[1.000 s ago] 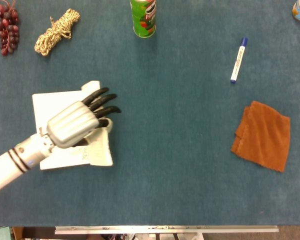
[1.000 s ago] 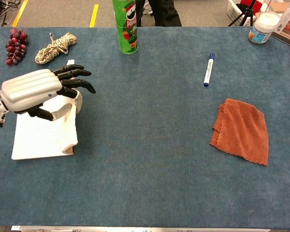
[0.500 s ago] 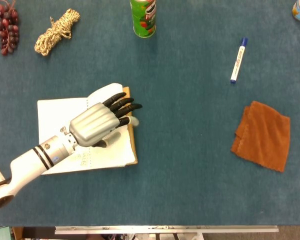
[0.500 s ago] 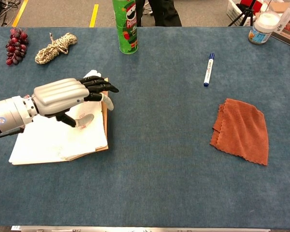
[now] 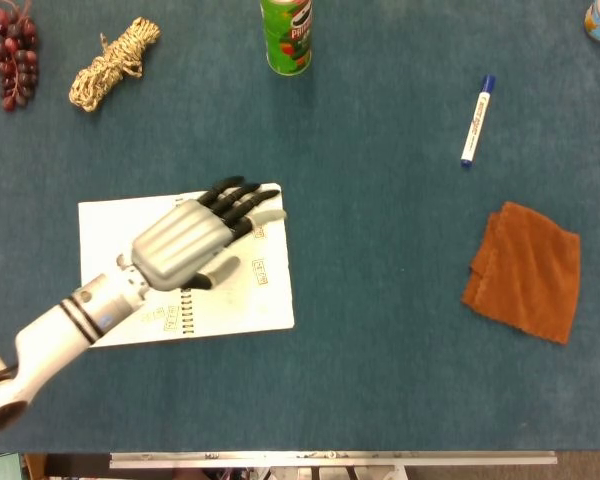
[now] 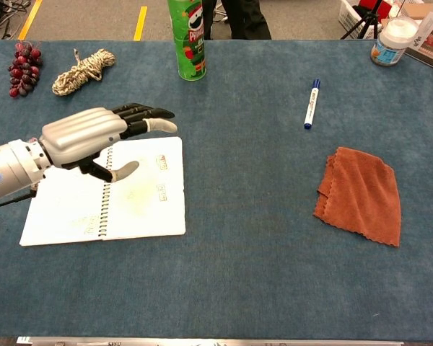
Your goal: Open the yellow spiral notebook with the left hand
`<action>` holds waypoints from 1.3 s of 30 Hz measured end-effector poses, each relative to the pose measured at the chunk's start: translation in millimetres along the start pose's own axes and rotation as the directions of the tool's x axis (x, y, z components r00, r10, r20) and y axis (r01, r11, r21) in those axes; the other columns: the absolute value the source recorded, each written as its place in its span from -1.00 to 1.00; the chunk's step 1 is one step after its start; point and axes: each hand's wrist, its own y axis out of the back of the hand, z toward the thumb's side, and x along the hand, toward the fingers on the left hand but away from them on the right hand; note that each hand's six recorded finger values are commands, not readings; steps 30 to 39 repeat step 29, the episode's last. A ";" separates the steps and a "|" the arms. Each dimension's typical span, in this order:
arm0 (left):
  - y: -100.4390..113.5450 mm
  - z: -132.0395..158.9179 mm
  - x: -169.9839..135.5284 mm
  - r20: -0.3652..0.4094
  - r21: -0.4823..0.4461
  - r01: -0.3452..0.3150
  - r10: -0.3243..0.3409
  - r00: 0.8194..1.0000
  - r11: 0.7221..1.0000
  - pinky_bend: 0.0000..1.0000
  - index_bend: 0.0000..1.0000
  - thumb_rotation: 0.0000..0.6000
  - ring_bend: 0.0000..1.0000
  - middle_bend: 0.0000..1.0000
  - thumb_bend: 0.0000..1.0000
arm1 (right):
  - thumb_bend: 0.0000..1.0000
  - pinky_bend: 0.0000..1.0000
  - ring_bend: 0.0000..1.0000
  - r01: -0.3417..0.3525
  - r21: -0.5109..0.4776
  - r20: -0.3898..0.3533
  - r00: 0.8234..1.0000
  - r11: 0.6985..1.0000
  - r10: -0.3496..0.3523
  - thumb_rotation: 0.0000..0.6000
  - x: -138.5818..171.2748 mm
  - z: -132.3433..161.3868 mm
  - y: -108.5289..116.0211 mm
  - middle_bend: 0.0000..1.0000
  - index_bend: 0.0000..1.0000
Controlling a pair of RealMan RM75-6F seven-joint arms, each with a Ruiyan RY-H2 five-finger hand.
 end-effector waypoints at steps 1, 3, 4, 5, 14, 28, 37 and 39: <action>2.1 -3.5 -4.6 -0.018 -0.002 -0.016 0.016 1.000 1.000 -1.00 -0.80 1.00 -1.00 -1.00 -0.04 | -0.34 -0.42 -0.57 -0.001 0.003 0.000 1.000 1.000 0.001 1.00 -0.5 0.0 0.0 -0.49 -0.49; 6.7 -13.3 -17.0 -0.069 -0.009 -0.053 0.053 0.996 0.999 -1.00 -0.79 1.00 -1.00 -1.00 -0.04 | -0.34 -0.42 -0.57 -0.005 0.011 -0.001 1.000 1.000 0.005 1.00 -1.8 0.3 0.0 -0.49 -0.49; 8.6 -18.2 -23.1 -0.095 -0.012 -0.070 0.068 0.993 0.998 -1.00 -0.78 1.00 -1.00 -1.00 -0.04 | -0.34 -0.42 -0.57 -0.007 0.015 -0.001 1.000 1.000 0.007 1.00 -2.5 0.5 0.1 -0.49 -0.49; 10.2 -23.4 -29.7 -0.124 -0.015 -0.086 0.083 0.989 0.996 -1.00 -0.78 1.00 -1.00 -1.00 -0.04 | -0.34 -0.42 -0.57 -0.008 0.021 -0.001 1.000 1.000 0.008 1.00 -3.5 0.6 0.4 -0.49 -0.49; 21.2 -78.1 -109.6 -0.444 -0.006 -0.226 0.199 0.873 0.974 -1.00 -0.77 1.00 -1.00 -0.98 -0.04 | -0.34 -0.41 -0.57 -0.012 0.076 0.007 1.000 0.997 0.011 1.00 -10.6 2.2 -0.1 -0.49 -0.49; 9.3 -105.9 -227.2 -0.755 0.124 -0.362 0.325 0.569 0.924 -1.00 -0.76 1.00 -1.00 -0.97 -0.04 | -0.33 -0.45 -0.58 -0.004 0.101 0.015 1.000 0.995 0.003 1.00 -16.8 7.8 -1.7 -0.49 -0.49; 8.4 -105.5 -230.2 -0.760 0.126 -0.364 0.326 0.562 0.923 -1.00 -0.76 1.00 -1.00 -0.97 -0.04 | -0.33 -0.45 -0.58 -0.006 0.100 0.014 1.000 0.995 0.004 1.00 -17.2 8.4 -2.0 -0.49 -0.49; 8.4 -105.5 -230.2 -0.760 0.126 -0.364 0.326 0.562 0.923 -1.00 -0.76 1.00 -1.00 -0.97 -0.04 | -0.33 -0.45 -0.58 -0.006 0.100 0.014 1.000 0.995 0.004 1.00 -17.2 8.4 -2.0 -0.49 -0.49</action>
